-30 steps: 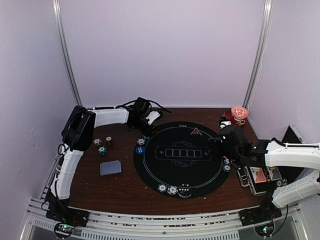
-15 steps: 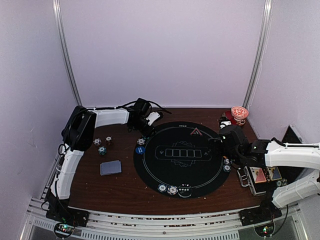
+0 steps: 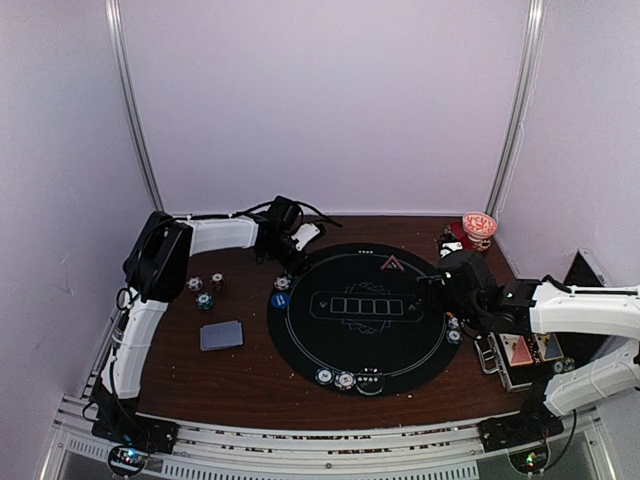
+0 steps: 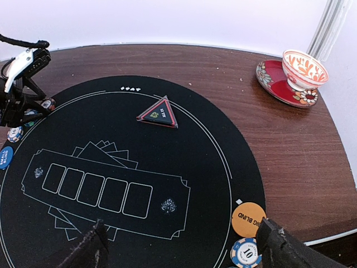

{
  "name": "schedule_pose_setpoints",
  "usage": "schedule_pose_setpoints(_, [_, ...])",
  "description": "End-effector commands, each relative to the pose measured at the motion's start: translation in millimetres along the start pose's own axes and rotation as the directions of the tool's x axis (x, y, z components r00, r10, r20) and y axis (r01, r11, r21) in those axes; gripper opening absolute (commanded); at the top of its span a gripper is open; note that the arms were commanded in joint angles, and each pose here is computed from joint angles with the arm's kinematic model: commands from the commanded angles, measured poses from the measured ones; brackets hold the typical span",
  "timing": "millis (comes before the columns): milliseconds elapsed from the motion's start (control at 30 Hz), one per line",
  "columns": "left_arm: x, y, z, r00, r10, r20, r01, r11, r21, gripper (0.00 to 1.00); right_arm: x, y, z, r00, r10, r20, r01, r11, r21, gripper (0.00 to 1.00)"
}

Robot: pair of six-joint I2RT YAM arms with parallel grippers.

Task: Distribute texas hold em gaming equipment
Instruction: Place the poker chips pile at the small blind area, then pick up the pile of poker chips from the pile of poker chips.

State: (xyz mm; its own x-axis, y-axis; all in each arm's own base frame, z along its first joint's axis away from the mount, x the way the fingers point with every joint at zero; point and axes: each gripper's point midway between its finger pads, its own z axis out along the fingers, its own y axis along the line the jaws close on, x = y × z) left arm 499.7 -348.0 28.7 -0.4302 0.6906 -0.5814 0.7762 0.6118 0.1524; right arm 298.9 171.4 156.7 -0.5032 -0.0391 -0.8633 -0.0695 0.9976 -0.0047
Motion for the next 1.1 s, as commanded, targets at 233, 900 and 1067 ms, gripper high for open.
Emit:
schedule_pose_setpoints(233, [-36,9,-32,0.996,0.005,0.085,-0.005,1.0,-0.001,0.76,3,0,1,1.0,-0.008,-0.003,0.008,1.0,0.007,0.93])
schedule_pose_setpoints(900, [14,75,-163,0.993,-0.076,0.09,0.088,0.987,-0.133,0.98,4,3,0,1.0,-0.005,-0.01,0.005,1.0,-0.01,1.0])
schedule_pose_setpoints(1067, [81,101,-183,0.981,-0.185,0.052,0.19,0.974,-0.121,0.98,6,7,0,1.0,-0.013,-0.015,0.013,1.0,-0.02,1.0])
